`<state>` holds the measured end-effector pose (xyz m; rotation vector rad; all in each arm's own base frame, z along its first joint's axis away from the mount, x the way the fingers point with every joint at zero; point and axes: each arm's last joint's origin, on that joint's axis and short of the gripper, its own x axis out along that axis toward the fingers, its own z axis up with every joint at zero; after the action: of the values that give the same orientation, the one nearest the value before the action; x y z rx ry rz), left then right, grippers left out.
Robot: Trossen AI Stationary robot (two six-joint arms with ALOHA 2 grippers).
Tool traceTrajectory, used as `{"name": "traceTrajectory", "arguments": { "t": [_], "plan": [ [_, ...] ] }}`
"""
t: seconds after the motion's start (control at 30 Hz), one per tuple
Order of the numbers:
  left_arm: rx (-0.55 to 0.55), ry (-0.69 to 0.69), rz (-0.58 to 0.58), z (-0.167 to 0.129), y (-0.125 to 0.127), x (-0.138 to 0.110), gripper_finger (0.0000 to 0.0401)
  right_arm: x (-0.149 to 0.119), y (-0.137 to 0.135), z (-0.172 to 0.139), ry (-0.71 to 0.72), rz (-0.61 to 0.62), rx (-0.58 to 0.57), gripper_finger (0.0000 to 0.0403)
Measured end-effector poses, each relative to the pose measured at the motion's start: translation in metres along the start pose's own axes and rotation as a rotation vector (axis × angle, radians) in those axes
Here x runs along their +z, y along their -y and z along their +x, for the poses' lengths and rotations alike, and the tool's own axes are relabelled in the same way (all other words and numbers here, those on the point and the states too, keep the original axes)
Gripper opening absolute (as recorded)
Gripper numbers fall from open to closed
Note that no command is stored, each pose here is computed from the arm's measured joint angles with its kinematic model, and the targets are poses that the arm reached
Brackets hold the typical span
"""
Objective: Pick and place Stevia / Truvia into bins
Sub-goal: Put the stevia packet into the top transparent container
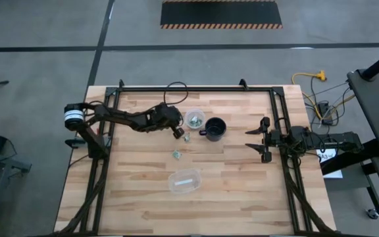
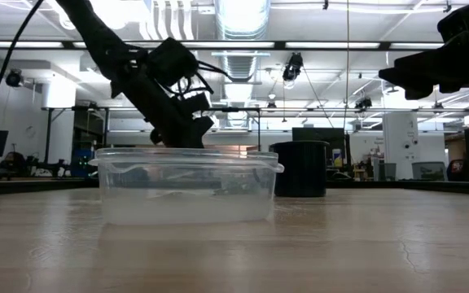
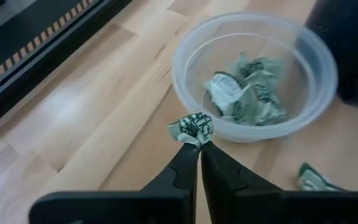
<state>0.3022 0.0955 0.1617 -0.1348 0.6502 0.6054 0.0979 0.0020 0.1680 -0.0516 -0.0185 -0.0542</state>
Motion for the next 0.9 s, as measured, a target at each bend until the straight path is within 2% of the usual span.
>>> {"name": "traceTrajectory", "arguments": {
  "t": [0.3, 0.57, 0.9],
  "plan": [
    [-0.006, 0.039, 0.003, -0.007, 0.006, 0.005, 0.0000, 0.000, 0.000, 0.000, 0.000, 0.000, 0.000, 0.0221],
    [-0.106, 0.183, -0.016, -0.011, 0.019, 0.019, 0.0000, 0.000, 0.000, 0.000, 0.000, 0.000, -0.001, 0.0221],
    [-0.118, 0.240, -0.037, -0.012, 0.020, 0.024, 0.0000, 0.000, 0.000, 0.000, 0.000, 0.000, 0.000, 0.0221]
  ]
}}
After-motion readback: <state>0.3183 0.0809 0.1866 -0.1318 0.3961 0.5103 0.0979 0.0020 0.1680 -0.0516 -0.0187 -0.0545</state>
